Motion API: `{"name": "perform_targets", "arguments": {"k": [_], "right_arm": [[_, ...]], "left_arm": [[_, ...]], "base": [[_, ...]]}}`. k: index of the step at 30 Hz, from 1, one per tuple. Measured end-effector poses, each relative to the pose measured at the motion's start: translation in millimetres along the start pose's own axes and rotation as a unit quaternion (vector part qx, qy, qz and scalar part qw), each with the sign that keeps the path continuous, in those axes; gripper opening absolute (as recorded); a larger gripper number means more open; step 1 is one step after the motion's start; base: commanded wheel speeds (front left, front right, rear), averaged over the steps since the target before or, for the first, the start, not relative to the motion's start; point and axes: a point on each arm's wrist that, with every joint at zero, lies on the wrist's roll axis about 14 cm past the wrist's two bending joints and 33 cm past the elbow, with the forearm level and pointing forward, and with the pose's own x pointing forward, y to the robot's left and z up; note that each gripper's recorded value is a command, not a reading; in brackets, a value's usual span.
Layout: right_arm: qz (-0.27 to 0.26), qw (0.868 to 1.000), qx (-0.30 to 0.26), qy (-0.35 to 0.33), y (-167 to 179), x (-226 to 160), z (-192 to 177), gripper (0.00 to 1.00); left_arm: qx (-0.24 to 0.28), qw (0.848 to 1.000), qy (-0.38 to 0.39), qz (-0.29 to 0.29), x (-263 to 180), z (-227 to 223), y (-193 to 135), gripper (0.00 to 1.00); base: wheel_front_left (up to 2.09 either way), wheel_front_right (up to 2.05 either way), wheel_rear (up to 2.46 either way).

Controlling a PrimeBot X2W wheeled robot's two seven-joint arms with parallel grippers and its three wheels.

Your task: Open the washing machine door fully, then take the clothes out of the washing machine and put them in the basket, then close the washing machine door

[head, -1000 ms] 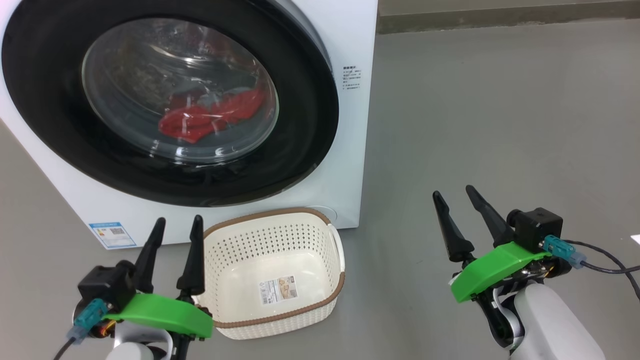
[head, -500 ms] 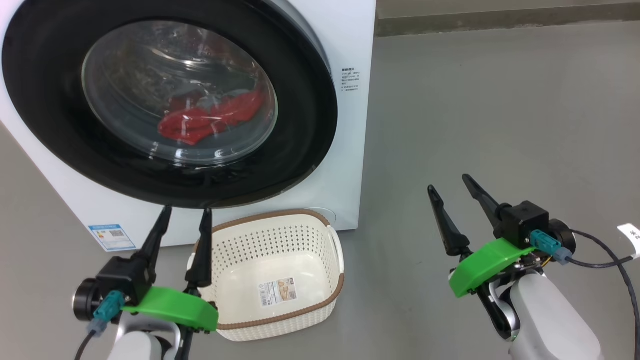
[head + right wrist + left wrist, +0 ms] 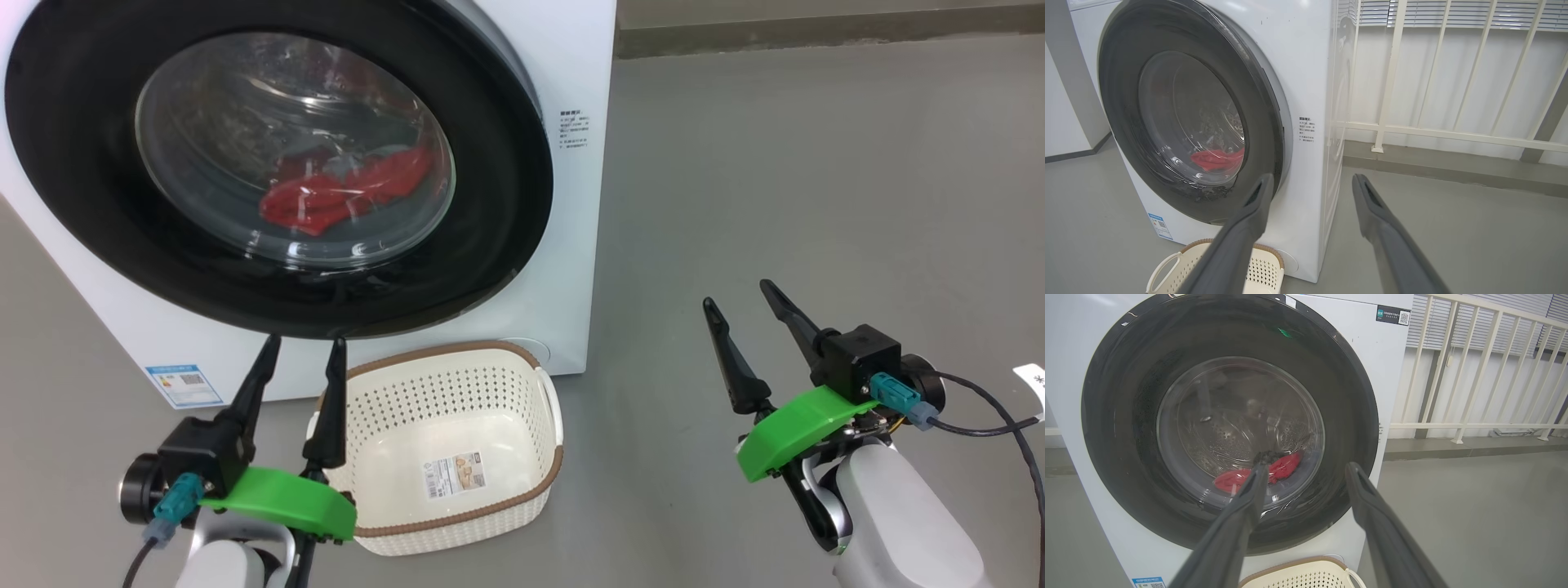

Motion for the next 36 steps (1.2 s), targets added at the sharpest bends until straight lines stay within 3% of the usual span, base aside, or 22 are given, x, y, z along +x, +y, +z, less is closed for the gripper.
{"name": "perform_targets", "arguments": {"k": [5, 6, 7, 8, 9, 14, 22, 29, 36], "right_arm": [[-0.006, 1.0, 0.004, 0.0, -3.9, 0.6, -1.3, 1.0], [-0.01, 1.0, 0.006, 0.0, -6.0, 0.8, -1.6, 0.79], [-0.015, 1.0, 0.011, 0.003, -9.4, 1.2, -4.0, 0.27], [-0.017, 1.0, 0.017, 0.005, -9.8, 1.8, -5.6, 0.17], [-0.018, 1.0, 0.023, 0.006, -10.0, 3.1, -6.9, 0.0], [-0.024, 0.998, 0.061, -0.01, -12.5, 19.9, 1.7, 0.0], [-0.053, 0.978, 0.198, -0.026, -21.2, 50.7, 1.6, 0.0], [-0.052, 0.953, 0.297, -0.031, -13.8, 87.5, -0.1, 0.0], [-0.029, 0.918, 0.395, -0.01, 0.1, 127.2, -2.5, 0.0]], "left_arm": [[0.002, 1.0, 0.005, 0.001, 0.0, -3.5, 1.0, 1.0], [0.003, 1.0, 0.006, 0.001, 0.0, -4.1, 1.3, 1.0], [0.003, 1.0, 0.007, 0.002, -0.2, -5.6, 2.3, 1.0], [0.003, 1.0, 0.009, 0.003, -0.3, -6.5, 3.1, 1.0], [0.003, 1.0, 0.01, 0.005, -0.6, -7.4, 4.1, 1.0], [0.004, 1.0, 0.011, 0.009, 1.4, -9.0, 8.4, 1.0], [-0.008, 1.0, 0.004, 0.018, 9.9, -8.8, 17.0, 1.0], [-0.004, 1.0, 0.002, 0.023, 20.6, -11.7, 24.9, 1.0], [-0.006, 1.0, 0.008, 0.021, 29.3, -22.3, 27.7, 1.0]], "base": [[0.0, 0.0, 0.0], [0.0, 0.0, 0.0], [0.0, 0.0, 0.0], [0.0, 0.0, 0.0], [0.0, 0.0, 0.0], [0.0, 0.0, 0.0], [0.0, 0.0, 0.0], [0.0, 0.0, 0.0], [0.0, 0.0, 0.0]]}}
